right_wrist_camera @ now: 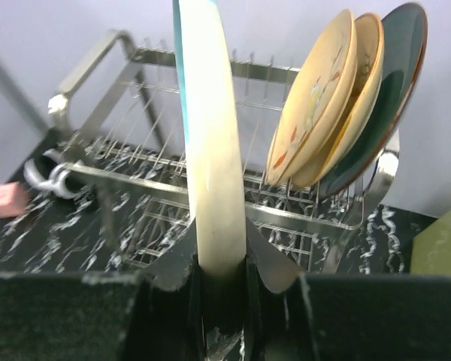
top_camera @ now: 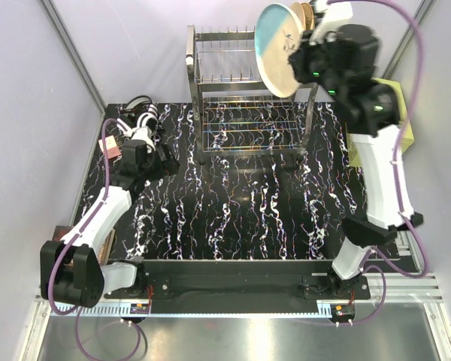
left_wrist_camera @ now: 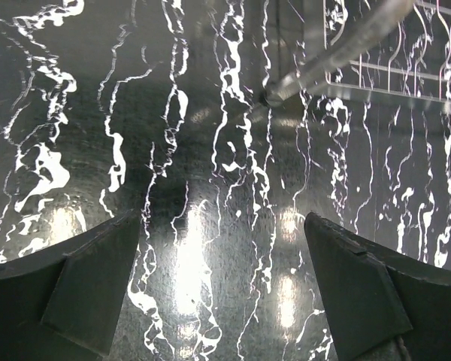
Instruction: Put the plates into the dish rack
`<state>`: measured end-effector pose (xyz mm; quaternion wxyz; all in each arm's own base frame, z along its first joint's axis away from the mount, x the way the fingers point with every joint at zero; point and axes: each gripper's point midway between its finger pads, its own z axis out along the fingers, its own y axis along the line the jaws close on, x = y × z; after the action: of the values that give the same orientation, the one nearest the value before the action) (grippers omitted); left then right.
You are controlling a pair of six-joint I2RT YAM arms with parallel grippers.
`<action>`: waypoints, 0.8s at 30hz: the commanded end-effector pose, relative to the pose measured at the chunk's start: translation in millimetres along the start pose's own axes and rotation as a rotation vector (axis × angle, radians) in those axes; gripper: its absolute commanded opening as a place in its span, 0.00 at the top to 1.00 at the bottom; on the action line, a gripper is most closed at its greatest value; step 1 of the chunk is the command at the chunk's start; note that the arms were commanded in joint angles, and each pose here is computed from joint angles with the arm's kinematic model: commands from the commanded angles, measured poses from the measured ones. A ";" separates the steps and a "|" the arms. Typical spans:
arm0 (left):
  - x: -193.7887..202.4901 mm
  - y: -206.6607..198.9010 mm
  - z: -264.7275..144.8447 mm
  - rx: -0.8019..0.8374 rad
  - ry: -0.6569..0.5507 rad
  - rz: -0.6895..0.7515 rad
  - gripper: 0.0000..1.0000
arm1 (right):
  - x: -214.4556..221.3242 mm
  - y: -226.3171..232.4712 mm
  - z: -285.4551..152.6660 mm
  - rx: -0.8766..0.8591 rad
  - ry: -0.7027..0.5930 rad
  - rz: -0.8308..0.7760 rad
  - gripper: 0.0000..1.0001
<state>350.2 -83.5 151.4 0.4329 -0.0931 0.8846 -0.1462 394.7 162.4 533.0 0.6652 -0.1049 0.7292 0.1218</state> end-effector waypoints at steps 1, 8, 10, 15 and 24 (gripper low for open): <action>-13.2 0.8 -8.0 -0.010 -0.071 -0.046 0.04 | -114.0 -31.0 -16.6 0.311 -0.458 0.097 1.00; -7.4 -3.1 -11.1 0.016 -0.070 -0.090 0.03 | -129.0 -31.8 1.1 0.539 -0.585 0.064 1.00; -8.4 -5.5 -11.1 0.027 -0.072 -0.103 0.03 | -123.2 -29.0 8.9 0.541 -0.568 0.045 1.00; -9.0 -10.1 -8.0 0.042 -0.063 -0.136 0.03 | -109.6 -23.8 27.2 0.535 -0.532 0.015 1.00; -2.3 -10.4 -0.4 0.046 -0.036 -0.151 0.03 | -81.4 -10.0 58.9 0.485 -0.452 -0.016 1.00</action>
<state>341.3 -88.5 146.7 0.4202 -0.1517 0.8763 -0.1804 471.5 170.1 572.6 0.7779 0.0415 0.6202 -0.0924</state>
